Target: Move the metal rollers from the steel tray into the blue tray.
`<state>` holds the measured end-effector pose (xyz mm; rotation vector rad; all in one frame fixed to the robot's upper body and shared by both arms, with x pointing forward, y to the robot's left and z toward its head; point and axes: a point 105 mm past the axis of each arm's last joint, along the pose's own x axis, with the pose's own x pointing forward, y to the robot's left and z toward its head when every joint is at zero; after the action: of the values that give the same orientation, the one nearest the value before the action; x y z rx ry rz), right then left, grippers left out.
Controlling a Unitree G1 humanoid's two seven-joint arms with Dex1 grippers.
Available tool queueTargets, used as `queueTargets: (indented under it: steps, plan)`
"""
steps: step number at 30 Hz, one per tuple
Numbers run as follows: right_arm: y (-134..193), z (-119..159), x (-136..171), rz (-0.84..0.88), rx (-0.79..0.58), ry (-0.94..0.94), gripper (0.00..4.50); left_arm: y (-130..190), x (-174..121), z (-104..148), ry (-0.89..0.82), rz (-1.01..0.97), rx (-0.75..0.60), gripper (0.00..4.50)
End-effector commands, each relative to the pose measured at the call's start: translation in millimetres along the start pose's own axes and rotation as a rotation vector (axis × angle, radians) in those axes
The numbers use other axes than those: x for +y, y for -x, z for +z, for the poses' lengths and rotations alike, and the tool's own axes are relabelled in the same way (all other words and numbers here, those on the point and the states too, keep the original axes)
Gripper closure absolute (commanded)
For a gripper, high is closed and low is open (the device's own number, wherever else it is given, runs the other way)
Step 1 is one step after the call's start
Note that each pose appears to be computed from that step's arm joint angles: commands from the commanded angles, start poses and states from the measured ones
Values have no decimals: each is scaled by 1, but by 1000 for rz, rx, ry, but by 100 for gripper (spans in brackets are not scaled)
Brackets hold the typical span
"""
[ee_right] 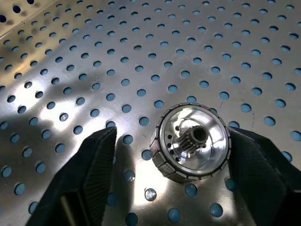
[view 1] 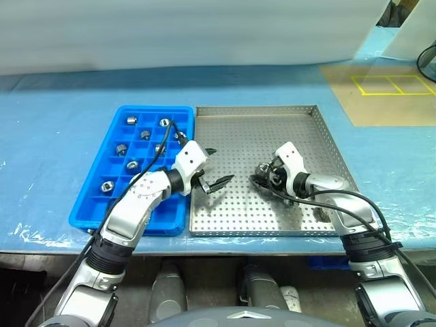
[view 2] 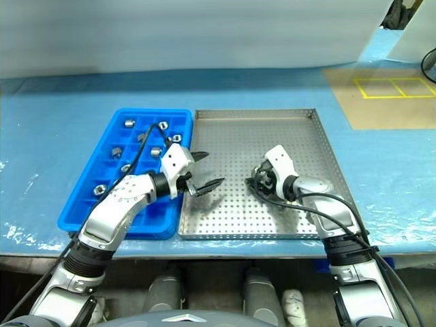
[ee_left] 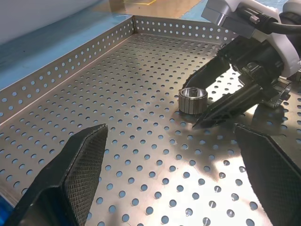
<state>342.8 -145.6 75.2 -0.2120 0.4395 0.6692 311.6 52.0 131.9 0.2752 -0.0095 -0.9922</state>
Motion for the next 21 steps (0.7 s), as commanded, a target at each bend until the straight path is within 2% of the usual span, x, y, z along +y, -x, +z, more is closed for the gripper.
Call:
queueTargets:
  steps: [1, 3, 4, 8, 12, 15, 21]
  plan:
    - [-5, 6, 3, 11, -19, -6, 197, 3, 3, 11, -34, 15, -40, 0]
    - [-7, 10, 2, 2, -33, -9, 270, 3, 3, 11, -35, 17, -40, 0]
    - [-8, 11, 1, -5, -41, -11, 288, 3, 3, 11, -36, 19, -40, 0]
    - [-11, 25, -1, -24, -103, 2, 287, 9, 5, 12, -30, 49, -40, 0]
    - [-14, 61, 4, -6, -235, 58, 287, 23, 11, 12, 8, 124, -39, 0]
    - [-20, 97, 18, 57, -329, 106, 287, 39, 17, 9, 28, 217, -14, 0]
    - [-41, 131, 56, 211, -368, 196, 287, 64, 22, 3, 79, 395, 23, 0]
